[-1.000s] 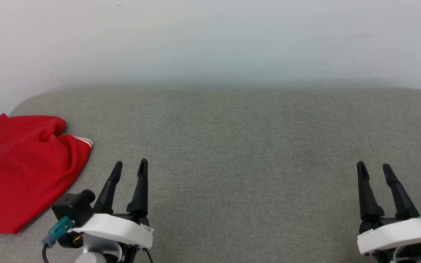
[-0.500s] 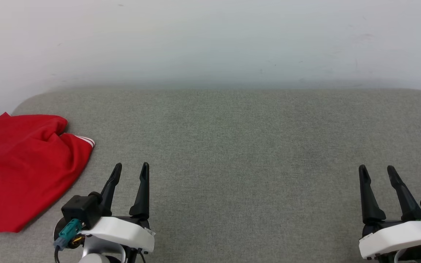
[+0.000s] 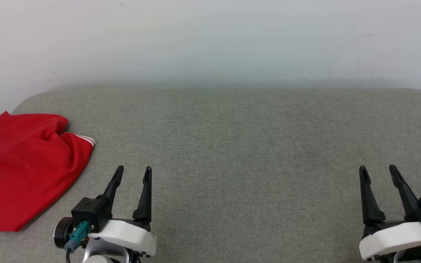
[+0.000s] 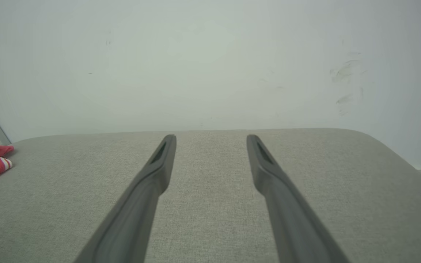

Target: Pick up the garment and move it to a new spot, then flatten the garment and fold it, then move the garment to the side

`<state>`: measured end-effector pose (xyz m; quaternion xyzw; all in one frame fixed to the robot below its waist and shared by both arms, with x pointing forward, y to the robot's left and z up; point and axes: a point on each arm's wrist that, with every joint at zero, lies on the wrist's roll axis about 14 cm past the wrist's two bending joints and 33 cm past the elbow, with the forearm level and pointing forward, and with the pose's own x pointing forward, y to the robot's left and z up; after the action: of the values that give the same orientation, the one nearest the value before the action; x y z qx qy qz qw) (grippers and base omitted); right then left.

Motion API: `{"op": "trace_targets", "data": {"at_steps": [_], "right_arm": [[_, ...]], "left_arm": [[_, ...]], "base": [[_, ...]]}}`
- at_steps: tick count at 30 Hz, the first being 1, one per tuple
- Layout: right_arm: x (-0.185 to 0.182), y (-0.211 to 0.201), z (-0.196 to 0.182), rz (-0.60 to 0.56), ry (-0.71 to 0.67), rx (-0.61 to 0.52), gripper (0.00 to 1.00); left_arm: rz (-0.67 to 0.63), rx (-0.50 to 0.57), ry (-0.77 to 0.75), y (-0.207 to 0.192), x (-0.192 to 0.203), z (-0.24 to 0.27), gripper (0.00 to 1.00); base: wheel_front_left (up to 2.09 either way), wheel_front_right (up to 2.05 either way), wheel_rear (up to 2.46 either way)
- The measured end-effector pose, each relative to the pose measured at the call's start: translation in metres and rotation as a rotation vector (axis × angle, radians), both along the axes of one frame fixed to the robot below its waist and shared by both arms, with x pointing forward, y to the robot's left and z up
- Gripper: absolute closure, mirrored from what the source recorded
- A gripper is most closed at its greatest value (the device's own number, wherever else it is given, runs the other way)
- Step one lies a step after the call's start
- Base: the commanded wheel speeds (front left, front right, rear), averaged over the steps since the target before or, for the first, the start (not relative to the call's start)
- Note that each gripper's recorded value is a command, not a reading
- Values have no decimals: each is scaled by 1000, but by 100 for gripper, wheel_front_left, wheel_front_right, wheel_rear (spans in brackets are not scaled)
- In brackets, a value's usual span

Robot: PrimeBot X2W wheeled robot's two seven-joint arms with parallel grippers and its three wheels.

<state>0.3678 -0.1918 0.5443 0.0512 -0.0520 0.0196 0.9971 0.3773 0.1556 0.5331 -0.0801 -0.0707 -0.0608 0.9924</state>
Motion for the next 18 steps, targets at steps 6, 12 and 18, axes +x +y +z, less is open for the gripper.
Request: {"op": "trace_targets", "data": {"at_steps": [6, 12, 18], "right_arm": [[1, 1, 1, 0, -7, -29, 0], [2, 4, 1, 8, -13, -64, 0], [7, 14, 3, 37, -27, -87, 0]], "left_arm": [[5, 30, 1, 0, -1, -3, 0], [13, 52, -7, 3, -2, -2, 0], [31, 66, -19, 9, -5, 0, 0]], "base": [[0, 0, 0], [0, 0, 0], [0, 0, 0]]}}
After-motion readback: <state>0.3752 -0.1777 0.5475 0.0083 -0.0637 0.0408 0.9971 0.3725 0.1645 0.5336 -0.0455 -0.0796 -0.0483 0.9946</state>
